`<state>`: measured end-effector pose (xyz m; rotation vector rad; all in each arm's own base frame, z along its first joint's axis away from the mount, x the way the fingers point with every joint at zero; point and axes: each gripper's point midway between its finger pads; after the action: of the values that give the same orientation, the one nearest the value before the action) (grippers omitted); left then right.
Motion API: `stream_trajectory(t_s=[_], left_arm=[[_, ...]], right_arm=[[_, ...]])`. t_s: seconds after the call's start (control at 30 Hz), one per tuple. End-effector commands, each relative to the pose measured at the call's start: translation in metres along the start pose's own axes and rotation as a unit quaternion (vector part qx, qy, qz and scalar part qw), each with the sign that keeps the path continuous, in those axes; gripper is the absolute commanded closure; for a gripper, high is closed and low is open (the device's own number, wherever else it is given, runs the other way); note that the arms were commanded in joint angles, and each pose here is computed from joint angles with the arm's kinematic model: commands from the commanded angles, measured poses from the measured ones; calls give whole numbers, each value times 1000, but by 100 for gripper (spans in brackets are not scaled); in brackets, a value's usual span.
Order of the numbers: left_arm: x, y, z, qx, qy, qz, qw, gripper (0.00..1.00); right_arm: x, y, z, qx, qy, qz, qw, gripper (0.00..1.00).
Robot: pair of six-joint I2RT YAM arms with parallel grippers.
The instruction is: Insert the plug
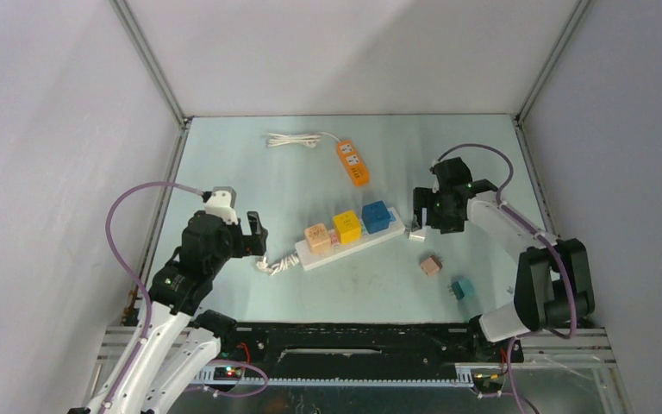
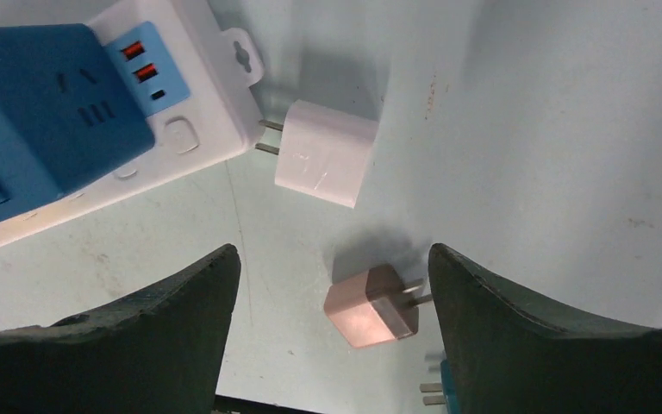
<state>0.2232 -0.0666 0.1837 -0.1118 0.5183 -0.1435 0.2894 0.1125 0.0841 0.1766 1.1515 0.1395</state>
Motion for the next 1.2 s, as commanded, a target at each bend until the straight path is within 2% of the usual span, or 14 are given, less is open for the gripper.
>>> stream_trajectory(t_s=[0.0, 0.3, 0.63, 0.73, 0.97, 1.17], left_arm=[[5, -1, -5, -4, 8, -3, 1000, 0], [5, -2, -5, -4, 7, -6, 1000, 0], [4, -3, -4, -2, 7, -10, 1000, 0], [4, -3, -4, -2, 7, -10, 1000, 0], [4, -3, -4, -2, 5, -11, 1000, 0], [3, -3, -3, -3, 3, -9, 1000, 0]], right_arm=[[21, 9, 11, 27, -7, 25, 999, 19], [48, 14, 14, 36, 11, 33, 999, 29], [65, -3, 11, 10, 26, -45, 999, 42], [70, 0, 9, 5, 32, -45, 998, 50], [64, -5, 11, -14, 21, -71, 997, 75], [31, 2, 23, -40, -21, -77, 996, 86]])
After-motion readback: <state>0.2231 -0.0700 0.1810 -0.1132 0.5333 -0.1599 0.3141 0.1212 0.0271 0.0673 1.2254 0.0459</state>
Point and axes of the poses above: each gripper's point midway between its finger pads, its own x axis out along the fingers, its own y axis along the line the jaws close on, z = x × y
